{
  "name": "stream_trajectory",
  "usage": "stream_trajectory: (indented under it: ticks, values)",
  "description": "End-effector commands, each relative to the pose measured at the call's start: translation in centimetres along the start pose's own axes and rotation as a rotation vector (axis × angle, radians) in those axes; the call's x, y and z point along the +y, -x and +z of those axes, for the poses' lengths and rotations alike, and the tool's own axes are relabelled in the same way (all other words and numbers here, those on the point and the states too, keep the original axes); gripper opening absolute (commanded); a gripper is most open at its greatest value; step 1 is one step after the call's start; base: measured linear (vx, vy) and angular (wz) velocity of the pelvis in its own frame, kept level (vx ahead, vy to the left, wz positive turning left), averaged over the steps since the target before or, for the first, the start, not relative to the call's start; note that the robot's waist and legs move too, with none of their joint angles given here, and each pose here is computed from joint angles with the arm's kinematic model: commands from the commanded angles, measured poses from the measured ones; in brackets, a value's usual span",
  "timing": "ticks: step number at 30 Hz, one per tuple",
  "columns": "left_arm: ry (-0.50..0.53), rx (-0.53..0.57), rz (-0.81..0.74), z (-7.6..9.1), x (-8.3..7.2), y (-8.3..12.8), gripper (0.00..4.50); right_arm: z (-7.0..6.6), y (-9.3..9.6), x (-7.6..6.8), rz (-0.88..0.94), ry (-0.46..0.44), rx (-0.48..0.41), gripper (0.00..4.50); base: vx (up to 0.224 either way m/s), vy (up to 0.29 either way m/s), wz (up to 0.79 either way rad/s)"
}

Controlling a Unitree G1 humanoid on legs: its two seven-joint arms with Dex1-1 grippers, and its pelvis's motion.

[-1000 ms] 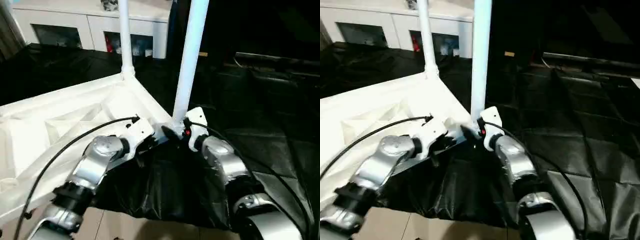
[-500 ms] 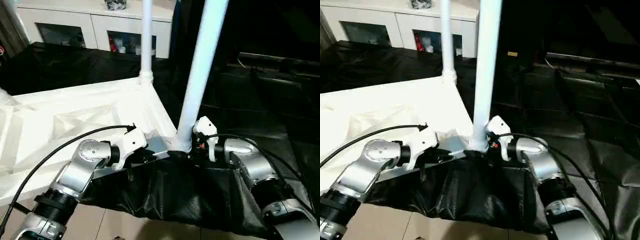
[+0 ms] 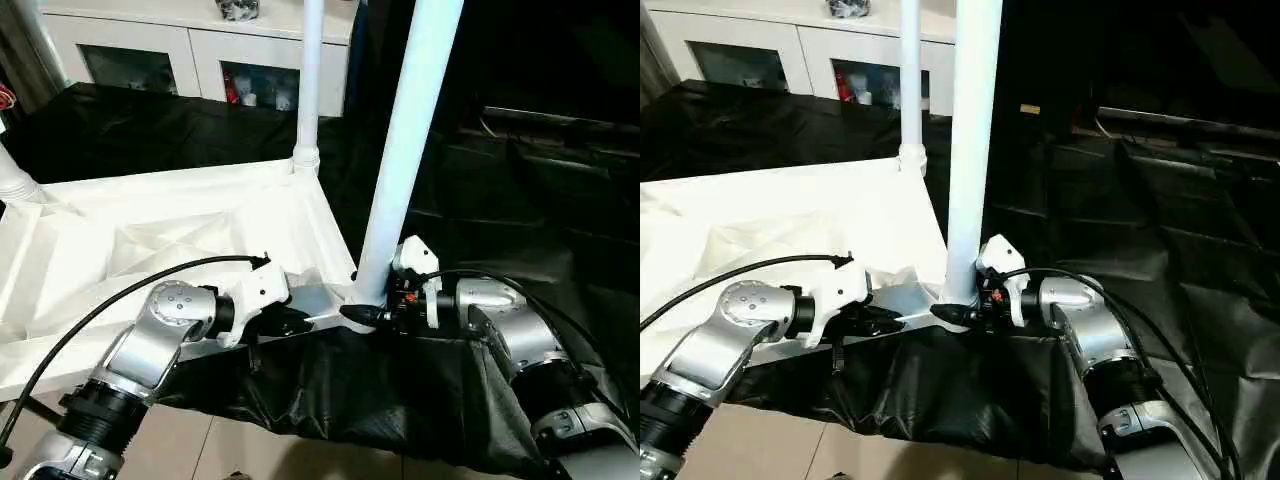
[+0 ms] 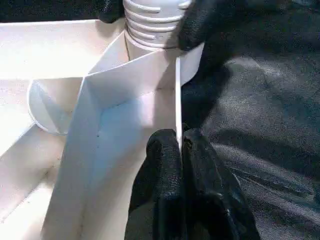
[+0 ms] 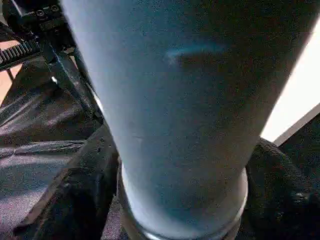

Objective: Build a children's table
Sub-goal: Rotate leg to tighten

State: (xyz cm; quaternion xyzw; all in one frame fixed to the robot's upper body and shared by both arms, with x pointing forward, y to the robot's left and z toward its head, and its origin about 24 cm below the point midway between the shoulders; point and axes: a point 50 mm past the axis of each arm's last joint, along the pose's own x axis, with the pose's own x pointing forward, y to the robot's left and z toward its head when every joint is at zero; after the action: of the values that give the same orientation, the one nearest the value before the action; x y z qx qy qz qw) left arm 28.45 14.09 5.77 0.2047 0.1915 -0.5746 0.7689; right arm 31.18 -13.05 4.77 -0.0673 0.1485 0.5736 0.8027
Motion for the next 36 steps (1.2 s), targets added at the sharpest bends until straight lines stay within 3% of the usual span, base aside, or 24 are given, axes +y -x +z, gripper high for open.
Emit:
stream_trajectory:
  ticks: [1,5,13,18,21,23,26,27,31,36]
  values:
    - [-0.045,-0.054,-0.008,1.3,-0.2,-0.3,0.0,0.0,-0.6,0.7,0.048,0.0,-0.002,2.94,0.0,0.0,0.0]
    - [-0.029,-0.062,0.046,1.4,0.2,-0.5,0.0,-0.6,-1.4,1.1,0.006,-0.048,-0.032,2.81,0.0,0.0,0.0]
    - [0.032,-0.053,0.302,2.5,2.8,-2.4,0.0,-1.7,-5.5,0.5,-0.399,-0.191,-0.048,2.75,0.0,0.0,0.0]
    - [0.061,-0.072,0.385,3.9,3.4,-4.1,0.0,-0.8,-8.1,0.7,-0.554,-0.293,-0.106,2.74,0.0,0.0,0.0]
    - [0.056,-0.082,0.376,4.3,3.3,-4.6,0.0,-0.1,-8.8,1.1,-0.527,-0.271,-0.133,2.74,0.0,0.0,0.0]
    - [0.043,-0.091,0.35,4.3,3.0,-4.7,0.0,0.2,-8.8,1.3,-0.486,-0.24,-0.152,3.3,0.0,0.0,0.0]
    - [0.029,-0.102,0.311,4.2,2.6,-4.5,0.0,0.2,-8.5,1.4,-0.434,-0.223,-0.159,3.54,0.0,0.0,0.0]
    - [0.021,-0.105,0.274,3.9,2.3,-4.2,0.0,0.3,-7.9,1.3,-0.393,-0.191,-0.163,3.8,0.0,0.0,0.0]
    - [-0.004,-0.114,0.206,3.4,1.7,-3.4,0.0,0.4,-6.4,1.0,-0.315,-0.101,-0.136,4.14,0.0,0.0,0.0]
    - [-0.039,-0.107,0.117,2.7,0.9,-2.2,0.0,0.3,-3.4,0.3,-0.168,-0.039,-0.09,4.14,0.0,0.0,0.0]
